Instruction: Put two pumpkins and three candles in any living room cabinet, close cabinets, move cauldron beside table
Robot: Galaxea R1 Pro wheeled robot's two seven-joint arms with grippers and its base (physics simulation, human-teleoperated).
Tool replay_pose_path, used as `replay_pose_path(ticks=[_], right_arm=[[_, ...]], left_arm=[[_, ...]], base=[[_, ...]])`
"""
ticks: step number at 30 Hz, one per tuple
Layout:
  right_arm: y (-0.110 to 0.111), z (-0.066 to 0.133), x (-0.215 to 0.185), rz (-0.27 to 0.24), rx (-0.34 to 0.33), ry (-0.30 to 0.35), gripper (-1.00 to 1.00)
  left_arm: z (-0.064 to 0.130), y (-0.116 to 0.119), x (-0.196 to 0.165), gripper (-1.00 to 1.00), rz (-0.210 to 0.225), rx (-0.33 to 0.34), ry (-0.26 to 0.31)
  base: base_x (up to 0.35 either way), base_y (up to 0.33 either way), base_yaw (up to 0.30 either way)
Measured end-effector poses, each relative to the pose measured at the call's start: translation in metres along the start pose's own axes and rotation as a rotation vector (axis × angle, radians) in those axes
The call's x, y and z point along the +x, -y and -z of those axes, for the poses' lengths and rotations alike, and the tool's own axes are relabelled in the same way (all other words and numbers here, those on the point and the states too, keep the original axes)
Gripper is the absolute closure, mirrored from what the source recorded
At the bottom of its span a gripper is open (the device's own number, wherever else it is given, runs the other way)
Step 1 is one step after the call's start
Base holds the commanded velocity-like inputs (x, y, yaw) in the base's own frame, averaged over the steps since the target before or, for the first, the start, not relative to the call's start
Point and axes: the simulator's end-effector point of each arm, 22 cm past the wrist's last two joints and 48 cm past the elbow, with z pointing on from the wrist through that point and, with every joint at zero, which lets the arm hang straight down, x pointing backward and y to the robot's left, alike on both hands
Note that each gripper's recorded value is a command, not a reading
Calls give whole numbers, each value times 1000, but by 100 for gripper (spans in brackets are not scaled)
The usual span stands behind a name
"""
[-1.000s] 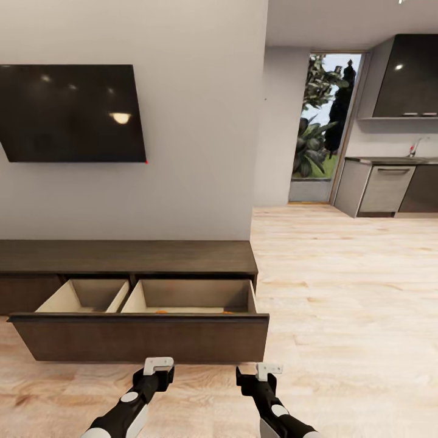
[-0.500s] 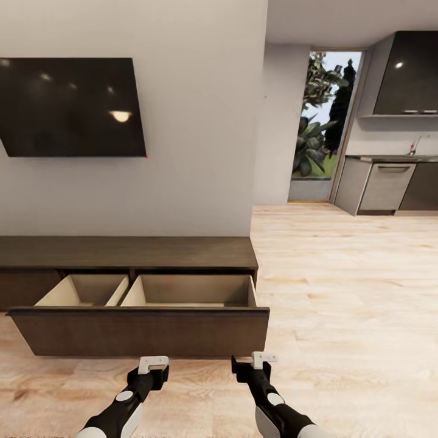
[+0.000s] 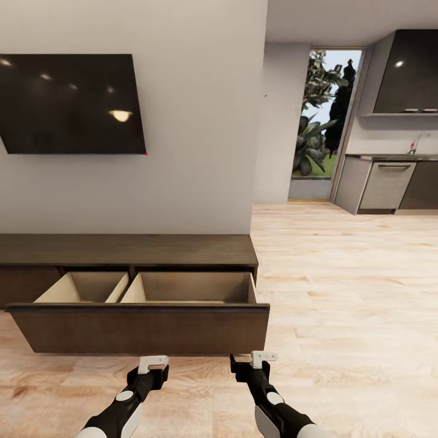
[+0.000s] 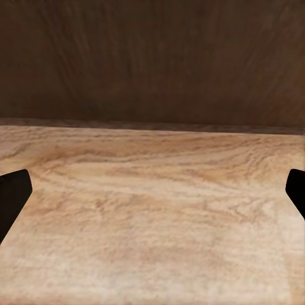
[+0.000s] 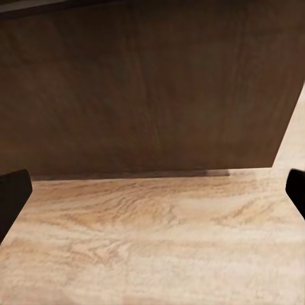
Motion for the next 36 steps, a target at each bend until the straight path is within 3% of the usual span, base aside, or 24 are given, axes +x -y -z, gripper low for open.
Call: replay_pose_path(ticks=[17,26,36], right_arm=[[0,0,1,-1,-1,-5,-100],[1,-2,10,0,0,-16,-100],[4,-7,45,4,-1,-79,-100]], left_arm=[[0,-2,0,-100,1,-5,-2],[-3,-1,4,-100,0,0,7],[-12,-2,26,-100,2,-3,5]], base=[[248,0,0],[33,0,0],[1,0,0]])
